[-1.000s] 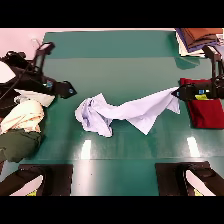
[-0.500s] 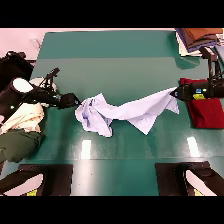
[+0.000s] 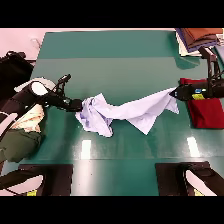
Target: Fold the shirts.
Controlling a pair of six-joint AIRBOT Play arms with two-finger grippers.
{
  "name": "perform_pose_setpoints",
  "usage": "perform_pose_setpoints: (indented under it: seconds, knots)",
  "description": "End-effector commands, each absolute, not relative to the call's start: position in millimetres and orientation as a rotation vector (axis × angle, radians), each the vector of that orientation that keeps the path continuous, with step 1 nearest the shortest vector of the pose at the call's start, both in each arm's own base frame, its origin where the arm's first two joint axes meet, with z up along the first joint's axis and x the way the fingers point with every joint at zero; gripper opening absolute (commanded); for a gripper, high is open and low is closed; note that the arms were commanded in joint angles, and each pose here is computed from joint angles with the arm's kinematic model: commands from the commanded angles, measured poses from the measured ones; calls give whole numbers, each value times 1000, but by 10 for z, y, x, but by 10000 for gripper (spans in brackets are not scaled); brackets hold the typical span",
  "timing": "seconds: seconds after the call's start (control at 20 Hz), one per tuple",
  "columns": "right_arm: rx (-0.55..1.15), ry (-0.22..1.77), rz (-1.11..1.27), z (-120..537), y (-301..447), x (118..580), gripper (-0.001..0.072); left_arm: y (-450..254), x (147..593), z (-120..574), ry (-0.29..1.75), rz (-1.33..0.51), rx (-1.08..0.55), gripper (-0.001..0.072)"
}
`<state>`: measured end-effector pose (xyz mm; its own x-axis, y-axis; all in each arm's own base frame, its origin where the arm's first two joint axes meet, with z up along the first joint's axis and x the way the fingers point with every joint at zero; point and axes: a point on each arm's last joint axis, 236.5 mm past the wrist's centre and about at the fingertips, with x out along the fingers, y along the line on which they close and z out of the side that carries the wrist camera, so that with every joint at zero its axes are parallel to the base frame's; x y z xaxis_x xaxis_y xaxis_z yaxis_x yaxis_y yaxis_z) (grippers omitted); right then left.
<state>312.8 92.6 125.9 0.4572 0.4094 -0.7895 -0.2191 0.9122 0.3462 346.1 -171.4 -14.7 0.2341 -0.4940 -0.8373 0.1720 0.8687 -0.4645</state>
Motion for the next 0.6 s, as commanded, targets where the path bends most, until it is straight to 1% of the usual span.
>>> perform_pose_setpoints:
  seconds: [0.0,0.1,0.15,0.25,0.3,0.4,0.45,0.55]
  knots:
    - [206,1011,390,1325,927,3151,14,-1703,3667,64,1189,-460,-269,26]
    - [189,940,394,1612,926,3231,14,-1642,3865,586,1083,-459,-201,25]
    - [176,887,397,1833,923,3278,14,-1587,3976,1017,988,-456,-153,25]
    - [142,752,405,2408,925,3333,14,-1449,4063,2096,745,-439,-60,25]
    - [121,684,408,2716,924,3319,14,-1370,4008,2677,613,-425,-28,25]
    - [79,565,409,3265,912,3225,14,-1183,3677,3838,347,-385,-1,25]
    - [63,514,409,3495,902,3158,14,-1095,3407,4350,221,-373,10,25]
    - [36,437,390,3870,833,3004,14,-951,2850,5091,20,-358,16,25]
